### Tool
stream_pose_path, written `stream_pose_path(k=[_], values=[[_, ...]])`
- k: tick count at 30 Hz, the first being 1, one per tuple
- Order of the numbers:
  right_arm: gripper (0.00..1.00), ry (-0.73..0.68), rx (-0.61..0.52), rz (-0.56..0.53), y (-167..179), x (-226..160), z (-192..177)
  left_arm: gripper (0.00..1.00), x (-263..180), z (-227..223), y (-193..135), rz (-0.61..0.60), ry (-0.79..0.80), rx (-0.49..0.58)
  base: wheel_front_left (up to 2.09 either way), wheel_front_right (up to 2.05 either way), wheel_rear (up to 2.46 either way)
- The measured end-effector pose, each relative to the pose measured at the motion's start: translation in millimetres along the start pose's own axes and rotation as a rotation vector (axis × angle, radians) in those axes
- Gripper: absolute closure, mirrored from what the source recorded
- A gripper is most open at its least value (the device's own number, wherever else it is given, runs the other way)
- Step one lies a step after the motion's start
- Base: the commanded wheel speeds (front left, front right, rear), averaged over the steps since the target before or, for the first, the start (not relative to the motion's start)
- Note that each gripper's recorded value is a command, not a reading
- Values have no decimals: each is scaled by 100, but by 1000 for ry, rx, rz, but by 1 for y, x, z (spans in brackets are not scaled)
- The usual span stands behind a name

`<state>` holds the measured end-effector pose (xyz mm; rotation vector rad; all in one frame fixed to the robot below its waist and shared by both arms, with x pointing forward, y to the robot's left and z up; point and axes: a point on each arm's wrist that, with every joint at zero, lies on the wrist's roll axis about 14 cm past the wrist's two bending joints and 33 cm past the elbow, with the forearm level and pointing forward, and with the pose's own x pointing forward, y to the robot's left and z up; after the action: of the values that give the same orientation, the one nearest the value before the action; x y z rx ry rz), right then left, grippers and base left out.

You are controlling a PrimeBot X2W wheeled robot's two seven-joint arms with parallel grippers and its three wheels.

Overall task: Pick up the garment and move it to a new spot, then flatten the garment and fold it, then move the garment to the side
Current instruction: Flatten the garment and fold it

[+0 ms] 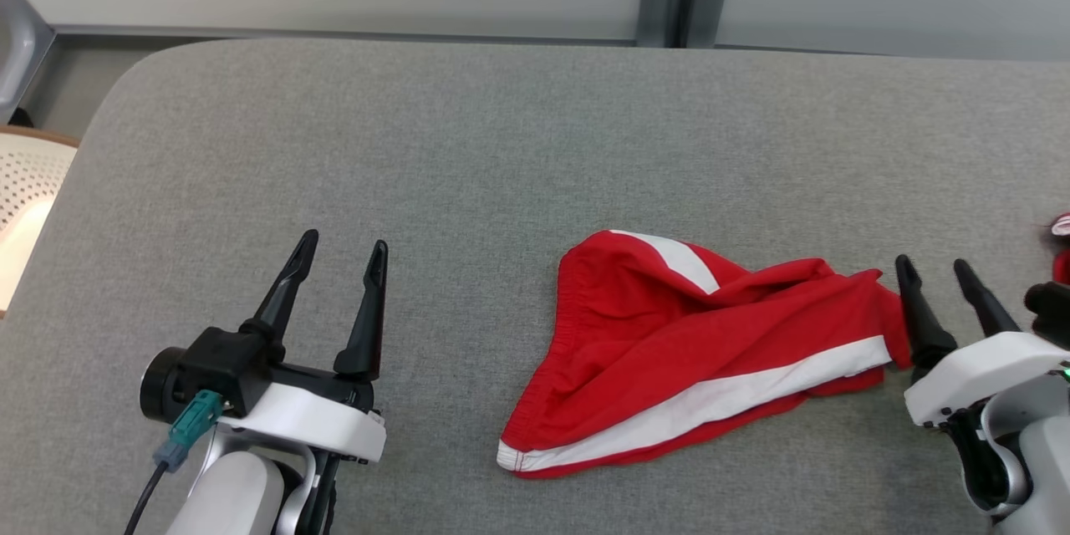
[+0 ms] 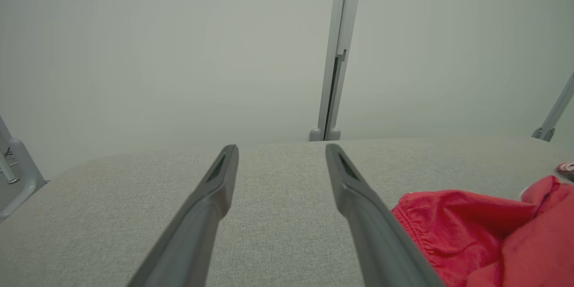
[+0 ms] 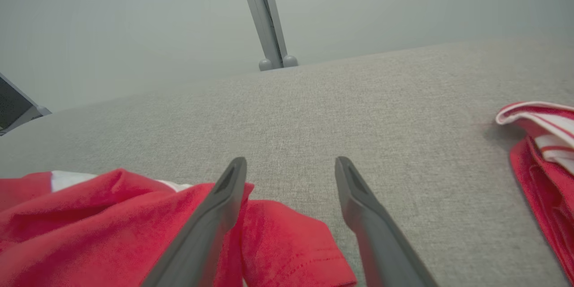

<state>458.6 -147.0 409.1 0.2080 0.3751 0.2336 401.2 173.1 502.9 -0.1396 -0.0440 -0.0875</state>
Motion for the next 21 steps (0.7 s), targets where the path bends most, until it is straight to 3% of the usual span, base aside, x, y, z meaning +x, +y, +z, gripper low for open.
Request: stream_pose_path(k=[6, 11, 21], values=[[0, -174, -67, -24, -13, -24, 45, 0, -5, 8, 2, 12, -24, 4, 0, 0, 0], [0, -287, -164, -12, -5, -52, 78, 0, -15, 14, 3, 32, -40, 3, 0, 0, 0], [0, -300, -212, 28, 39, -116, 64, 0, -46, 14, -2, 35, -30, 12, 0, 0, 0]])
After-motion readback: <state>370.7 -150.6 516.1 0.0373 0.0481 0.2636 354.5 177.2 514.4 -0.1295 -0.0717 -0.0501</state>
